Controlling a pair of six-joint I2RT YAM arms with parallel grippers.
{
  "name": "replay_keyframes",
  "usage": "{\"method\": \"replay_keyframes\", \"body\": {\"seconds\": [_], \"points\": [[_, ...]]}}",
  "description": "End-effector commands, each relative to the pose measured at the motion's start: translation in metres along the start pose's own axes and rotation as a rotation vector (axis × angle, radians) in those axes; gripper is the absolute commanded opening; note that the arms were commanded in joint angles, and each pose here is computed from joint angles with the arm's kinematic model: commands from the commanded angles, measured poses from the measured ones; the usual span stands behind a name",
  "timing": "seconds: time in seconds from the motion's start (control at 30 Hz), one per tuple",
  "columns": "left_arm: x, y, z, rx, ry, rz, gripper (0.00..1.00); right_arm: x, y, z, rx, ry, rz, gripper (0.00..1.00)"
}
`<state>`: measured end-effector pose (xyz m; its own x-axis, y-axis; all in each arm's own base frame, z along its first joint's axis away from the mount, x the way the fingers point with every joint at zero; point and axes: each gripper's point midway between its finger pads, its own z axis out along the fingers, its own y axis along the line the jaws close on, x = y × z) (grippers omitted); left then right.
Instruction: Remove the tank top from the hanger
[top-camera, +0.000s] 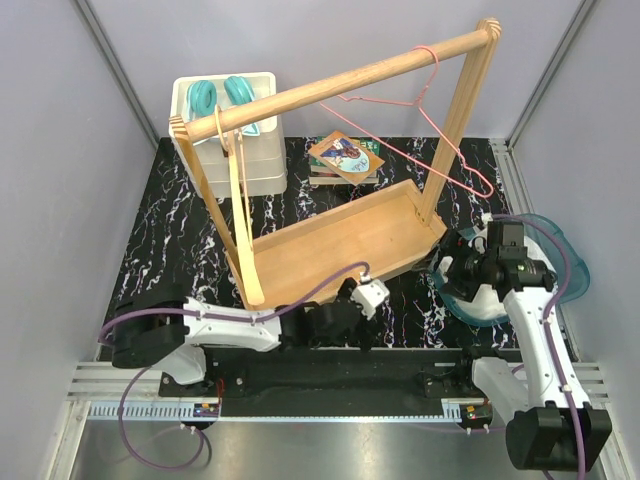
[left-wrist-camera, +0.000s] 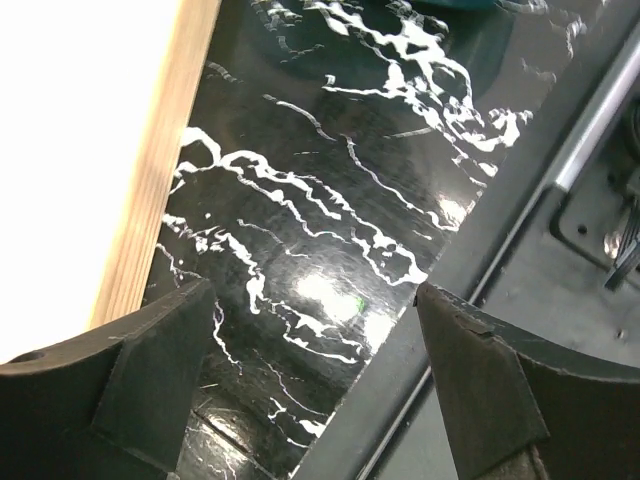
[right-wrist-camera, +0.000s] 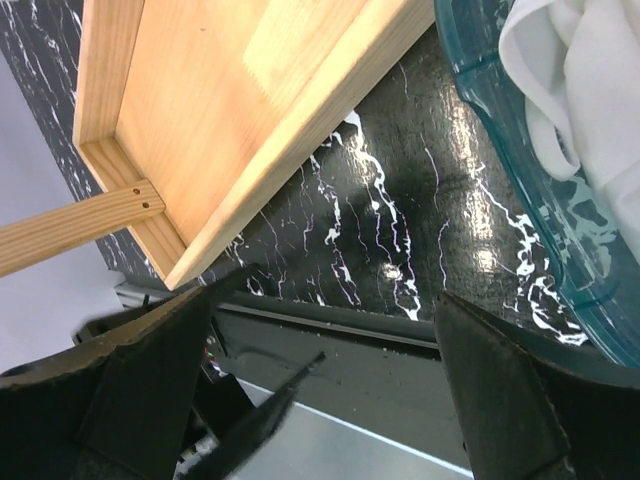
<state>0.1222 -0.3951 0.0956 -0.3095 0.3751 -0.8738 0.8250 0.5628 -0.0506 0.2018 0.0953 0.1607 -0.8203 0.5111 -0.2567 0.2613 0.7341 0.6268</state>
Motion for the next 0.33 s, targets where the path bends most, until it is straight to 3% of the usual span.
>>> {"method": "replay_keyframes", "body": {"seconds": [0.0, 0.27, 0.3], "points": [[-0.04, -0.001, -0.01, 0.11, -0.16, -0.262, 0.88, 0.004, 0.013, 0.004, -0.119, -0.017, -0.052, 1.0], [-0.05, 0.02, -0.053, 0.174, -0.295, -0.529, 0.89, 0.026, 0.026, 0.005, -0.282, 0.025, -0.106, 1.0], [-0.038, 0.026, -0.056, 0.154, -0.295, -0.552, 0.89, 0.026, 0.029, 0.003, -0.301, 0.018, -0.12, 1.0]]}}
